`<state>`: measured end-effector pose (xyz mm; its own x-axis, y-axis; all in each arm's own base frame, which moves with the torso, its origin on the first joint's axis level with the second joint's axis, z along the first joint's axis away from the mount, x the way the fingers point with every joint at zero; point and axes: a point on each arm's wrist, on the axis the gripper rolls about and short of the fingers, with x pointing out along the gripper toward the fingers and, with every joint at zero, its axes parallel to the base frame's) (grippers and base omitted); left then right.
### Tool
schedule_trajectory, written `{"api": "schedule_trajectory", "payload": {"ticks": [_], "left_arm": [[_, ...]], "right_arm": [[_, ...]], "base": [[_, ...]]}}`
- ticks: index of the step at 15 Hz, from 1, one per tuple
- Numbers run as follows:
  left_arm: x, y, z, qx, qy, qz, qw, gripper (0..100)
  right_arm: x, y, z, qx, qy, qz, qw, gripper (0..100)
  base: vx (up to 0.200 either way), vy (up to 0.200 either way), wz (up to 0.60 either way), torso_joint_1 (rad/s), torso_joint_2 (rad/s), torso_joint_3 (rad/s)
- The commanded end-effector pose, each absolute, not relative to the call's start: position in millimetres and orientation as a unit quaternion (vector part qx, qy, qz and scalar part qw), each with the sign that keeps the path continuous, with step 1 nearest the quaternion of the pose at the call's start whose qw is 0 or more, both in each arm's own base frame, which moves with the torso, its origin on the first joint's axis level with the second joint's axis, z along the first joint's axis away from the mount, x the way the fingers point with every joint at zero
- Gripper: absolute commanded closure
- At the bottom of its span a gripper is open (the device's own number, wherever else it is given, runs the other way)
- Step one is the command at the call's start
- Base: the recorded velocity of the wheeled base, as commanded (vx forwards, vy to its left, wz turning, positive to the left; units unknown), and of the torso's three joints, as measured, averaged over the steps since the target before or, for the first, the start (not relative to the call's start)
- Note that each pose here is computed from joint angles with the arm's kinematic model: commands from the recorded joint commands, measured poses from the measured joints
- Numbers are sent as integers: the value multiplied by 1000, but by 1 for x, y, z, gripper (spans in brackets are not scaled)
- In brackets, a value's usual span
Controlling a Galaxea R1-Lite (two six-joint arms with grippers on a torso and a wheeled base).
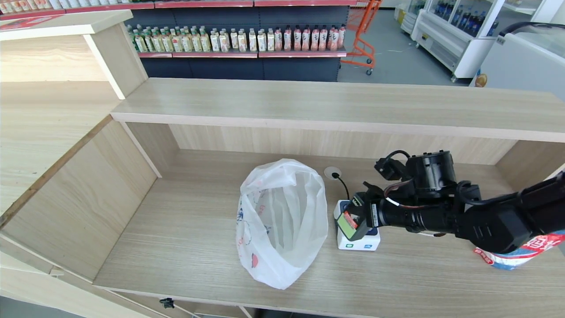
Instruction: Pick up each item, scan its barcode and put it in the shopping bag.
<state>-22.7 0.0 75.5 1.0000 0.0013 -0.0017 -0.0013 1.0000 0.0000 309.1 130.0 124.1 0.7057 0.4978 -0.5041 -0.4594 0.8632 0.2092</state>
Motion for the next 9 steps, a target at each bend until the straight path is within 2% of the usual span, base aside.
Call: {"api": "schedule_trajectory", "payload": {"ticks": [1,6,7,9], "left_arm": [[-23,0,76,0,1,1,1000,0],[-23,0,76,0,1,1,1000,0],[-23,0,76,0,1,1,1000,0],[-23,0,76,0,1,1,1000,0]], "right_arm": [[318,134,107,28,291,250,923,100],[318,134,112,31,279,244,928,100],[315,133,120,37,268,245,931,100],[297,126,161,113,232,239,936,100]], "base": [[0,0,0,0,0,0],[0,0,0,0,0,0],[0,0,0,0,0,0],[0,0,0,0,0,0]]}}
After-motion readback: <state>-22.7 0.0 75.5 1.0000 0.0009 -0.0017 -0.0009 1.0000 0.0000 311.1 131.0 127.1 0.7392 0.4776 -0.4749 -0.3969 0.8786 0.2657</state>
